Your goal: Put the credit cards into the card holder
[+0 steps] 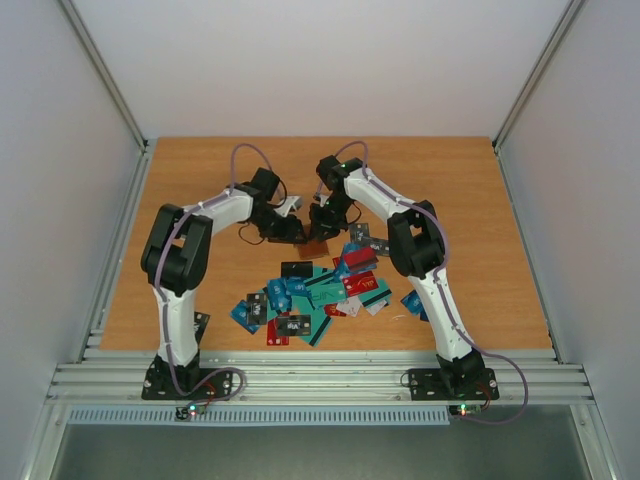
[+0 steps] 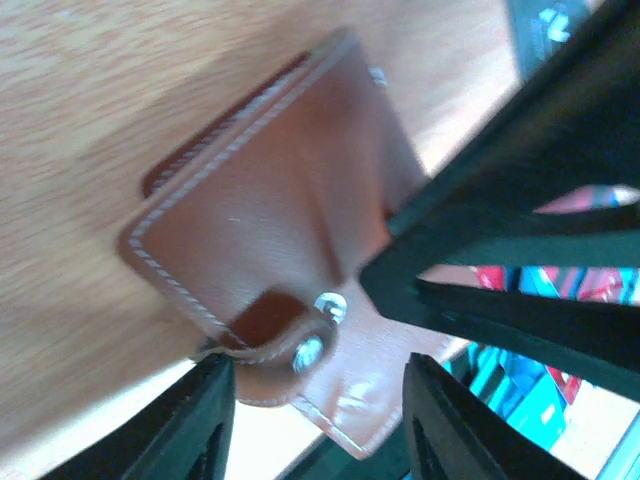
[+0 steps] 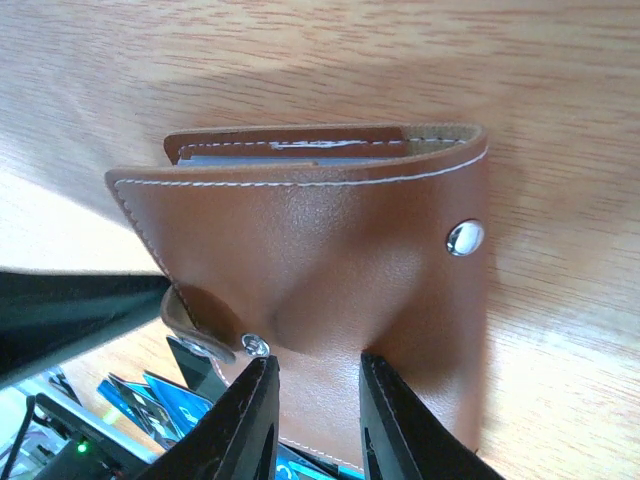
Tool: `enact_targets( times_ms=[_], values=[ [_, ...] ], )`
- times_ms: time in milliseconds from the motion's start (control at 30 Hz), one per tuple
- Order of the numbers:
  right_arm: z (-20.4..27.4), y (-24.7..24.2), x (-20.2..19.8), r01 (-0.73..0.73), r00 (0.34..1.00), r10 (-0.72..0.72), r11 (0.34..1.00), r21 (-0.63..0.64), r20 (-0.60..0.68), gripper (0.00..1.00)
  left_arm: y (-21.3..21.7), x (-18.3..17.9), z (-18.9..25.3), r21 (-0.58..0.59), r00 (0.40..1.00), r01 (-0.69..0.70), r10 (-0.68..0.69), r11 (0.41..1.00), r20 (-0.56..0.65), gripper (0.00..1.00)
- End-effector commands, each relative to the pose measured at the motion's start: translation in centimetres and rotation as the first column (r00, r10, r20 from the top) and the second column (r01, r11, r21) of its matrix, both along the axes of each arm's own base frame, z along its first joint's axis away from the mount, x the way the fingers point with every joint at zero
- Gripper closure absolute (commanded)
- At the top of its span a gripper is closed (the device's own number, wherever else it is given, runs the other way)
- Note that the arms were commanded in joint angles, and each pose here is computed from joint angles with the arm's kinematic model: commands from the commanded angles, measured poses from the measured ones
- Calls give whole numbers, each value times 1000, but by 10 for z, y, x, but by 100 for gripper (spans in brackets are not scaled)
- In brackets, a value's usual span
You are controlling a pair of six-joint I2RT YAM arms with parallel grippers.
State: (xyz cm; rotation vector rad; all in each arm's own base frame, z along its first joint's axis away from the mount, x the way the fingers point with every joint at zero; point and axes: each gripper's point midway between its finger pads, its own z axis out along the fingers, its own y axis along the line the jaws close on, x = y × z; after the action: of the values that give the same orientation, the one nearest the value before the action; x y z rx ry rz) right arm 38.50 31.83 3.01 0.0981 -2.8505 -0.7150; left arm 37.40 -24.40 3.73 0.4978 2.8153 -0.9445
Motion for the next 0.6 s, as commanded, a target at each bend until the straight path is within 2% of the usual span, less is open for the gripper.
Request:
enact_targets(
  times_ms=[0, 100, 267, 567],
  values=[
    [-72, -20, -20, -20, 996, 5, 986, -164, -94, 75, -11, 2, 45, -44, 991, 34, -28, 998, 127, 49],
    [-71, -20, -20, -20, 996, 5, 986, -165, -92, 76, -6, 8, 58, -1, 985, 38, -37, 999, 170, 50],
    [-72, -21, -21, -17, 995, 1, 986, -166, -97, 75, 6, 14, 40, 116, 978, 88, -108, 989, 179, 66],
    [-75, -25, -26, -17, 994, -2, 985, -169, -112, 76, -7, 14, 16, 39, 965, 188, -192, 981, 177, 68]
  ],
)
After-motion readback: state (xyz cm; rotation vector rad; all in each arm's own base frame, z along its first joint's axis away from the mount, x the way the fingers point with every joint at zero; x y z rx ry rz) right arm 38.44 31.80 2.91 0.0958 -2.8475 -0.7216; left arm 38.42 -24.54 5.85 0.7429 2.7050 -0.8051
